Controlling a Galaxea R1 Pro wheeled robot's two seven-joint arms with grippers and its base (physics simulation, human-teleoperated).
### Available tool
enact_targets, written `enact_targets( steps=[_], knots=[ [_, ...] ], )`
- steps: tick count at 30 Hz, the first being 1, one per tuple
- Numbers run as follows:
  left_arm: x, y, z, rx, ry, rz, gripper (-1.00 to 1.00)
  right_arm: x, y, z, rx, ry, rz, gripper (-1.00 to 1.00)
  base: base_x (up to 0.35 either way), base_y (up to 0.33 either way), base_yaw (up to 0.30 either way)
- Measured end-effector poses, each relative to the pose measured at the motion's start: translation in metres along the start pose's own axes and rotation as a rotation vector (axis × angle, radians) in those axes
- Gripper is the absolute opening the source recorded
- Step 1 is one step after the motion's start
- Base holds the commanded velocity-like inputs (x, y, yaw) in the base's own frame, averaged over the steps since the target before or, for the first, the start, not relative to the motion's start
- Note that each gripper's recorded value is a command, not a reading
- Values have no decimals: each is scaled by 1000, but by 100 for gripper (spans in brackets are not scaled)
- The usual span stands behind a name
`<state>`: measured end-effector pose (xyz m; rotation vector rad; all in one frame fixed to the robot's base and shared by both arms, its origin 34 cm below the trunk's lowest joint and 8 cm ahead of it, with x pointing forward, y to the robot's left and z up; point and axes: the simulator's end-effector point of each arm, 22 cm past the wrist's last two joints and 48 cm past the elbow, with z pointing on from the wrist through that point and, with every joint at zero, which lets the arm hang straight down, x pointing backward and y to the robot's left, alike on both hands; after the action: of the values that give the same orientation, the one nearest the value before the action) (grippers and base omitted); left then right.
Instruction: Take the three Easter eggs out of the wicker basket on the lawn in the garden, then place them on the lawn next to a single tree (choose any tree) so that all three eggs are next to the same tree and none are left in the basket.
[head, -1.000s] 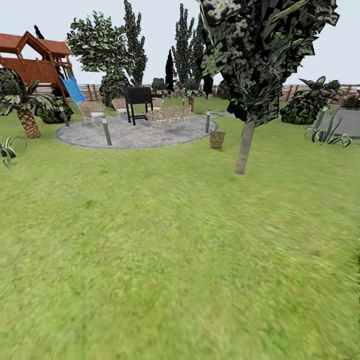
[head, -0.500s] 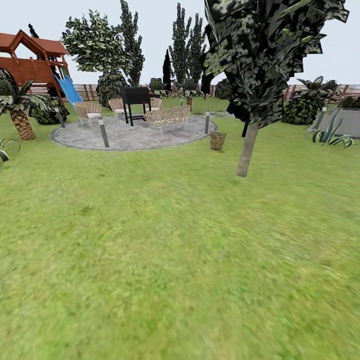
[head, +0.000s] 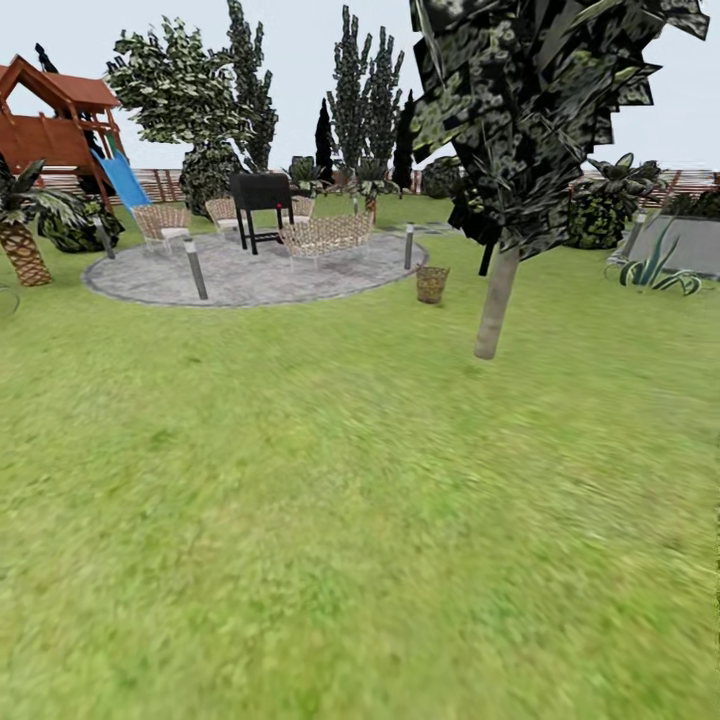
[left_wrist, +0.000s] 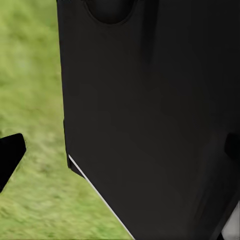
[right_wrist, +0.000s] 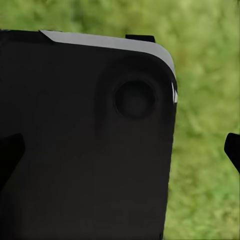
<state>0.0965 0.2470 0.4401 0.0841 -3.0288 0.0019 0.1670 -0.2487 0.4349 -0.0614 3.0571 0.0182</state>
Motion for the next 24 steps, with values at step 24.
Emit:
enact_targets(
  steps=[24],
  knots=[
    [-2, 0, 0, 0, -5, 0, 100, -1, 0, 0, 0, -3, 0, 100, 314, 159, -127]
  ],
)
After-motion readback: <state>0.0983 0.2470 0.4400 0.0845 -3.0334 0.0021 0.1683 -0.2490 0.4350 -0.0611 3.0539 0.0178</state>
